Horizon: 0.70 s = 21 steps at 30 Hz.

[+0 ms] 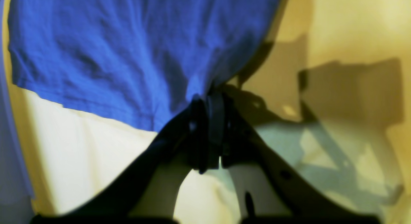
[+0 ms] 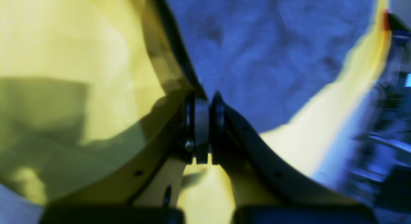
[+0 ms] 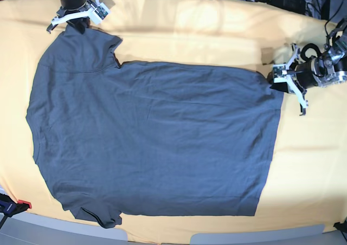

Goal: Fold the T-shirt properly
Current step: 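Lift the held edge and fold it over the shirt body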

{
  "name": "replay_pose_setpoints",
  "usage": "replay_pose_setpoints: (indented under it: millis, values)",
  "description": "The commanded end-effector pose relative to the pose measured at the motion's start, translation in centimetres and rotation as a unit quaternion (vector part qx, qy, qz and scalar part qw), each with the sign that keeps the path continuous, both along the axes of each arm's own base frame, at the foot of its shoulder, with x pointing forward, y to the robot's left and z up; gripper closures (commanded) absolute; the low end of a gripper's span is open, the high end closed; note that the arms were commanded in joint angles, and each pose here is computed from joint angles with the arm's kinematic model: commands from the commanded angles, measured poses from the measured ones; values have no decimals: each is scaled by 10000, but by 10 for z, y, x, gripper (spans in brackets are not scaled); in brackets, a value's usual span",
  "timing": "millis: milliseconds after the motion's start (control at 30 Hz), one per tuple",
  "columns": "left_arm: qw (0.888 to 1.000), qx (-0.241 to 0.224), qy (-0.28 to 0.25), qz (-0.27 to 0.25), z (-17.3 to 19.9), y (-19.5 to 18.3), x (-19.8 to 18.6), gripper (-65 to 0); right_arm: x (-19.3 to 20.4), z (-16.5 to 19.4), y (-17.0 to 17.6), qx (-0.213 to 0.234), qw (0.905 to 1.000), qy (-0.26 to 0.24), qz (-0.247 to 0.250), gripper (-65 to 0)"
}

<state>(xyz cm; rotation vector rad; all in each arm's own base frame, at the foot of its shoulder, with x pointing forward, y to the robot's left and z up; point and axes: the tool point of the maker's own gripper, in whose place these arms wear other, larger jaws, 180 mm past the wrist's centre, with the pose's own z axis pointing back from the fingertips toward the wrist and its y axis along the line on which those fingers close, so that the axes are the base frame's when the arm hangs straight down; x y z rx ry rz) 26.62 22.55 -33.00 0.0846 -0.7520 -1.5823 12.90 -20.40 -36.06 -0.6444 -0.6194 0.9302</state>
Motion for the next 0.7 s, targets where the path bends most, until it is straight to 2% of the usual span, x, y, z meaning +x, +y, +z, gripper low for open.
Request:
replay_pose_setpoints:
  millis: [0, 133, 267, 500, 667]
  values:
    - [9998, 65, -192, -66, 17, 4, 7, 0, 12, 21, -16, -373, 9985, -389, -108, 0]
    - [9993, 74, -175, -308, 34, -2, 0, 0, 12, 44, -17, -458, 9977, -503, -71, 0]
    - [9975, 196, 184, -653, 39, -7, -18, 0, -3, 66, -13, -472, 9977, -497, 13, 0]
    - [9900, 277, 825, -1114, 40, -15, -49, 0, -52, 53, -22, -620, 9975, 326, -57, 0]
    - [9883, 261, 877, -1221, 47, -19, -54, 0, -84, 45, -26, -721, 9931, 919, -89, 0]
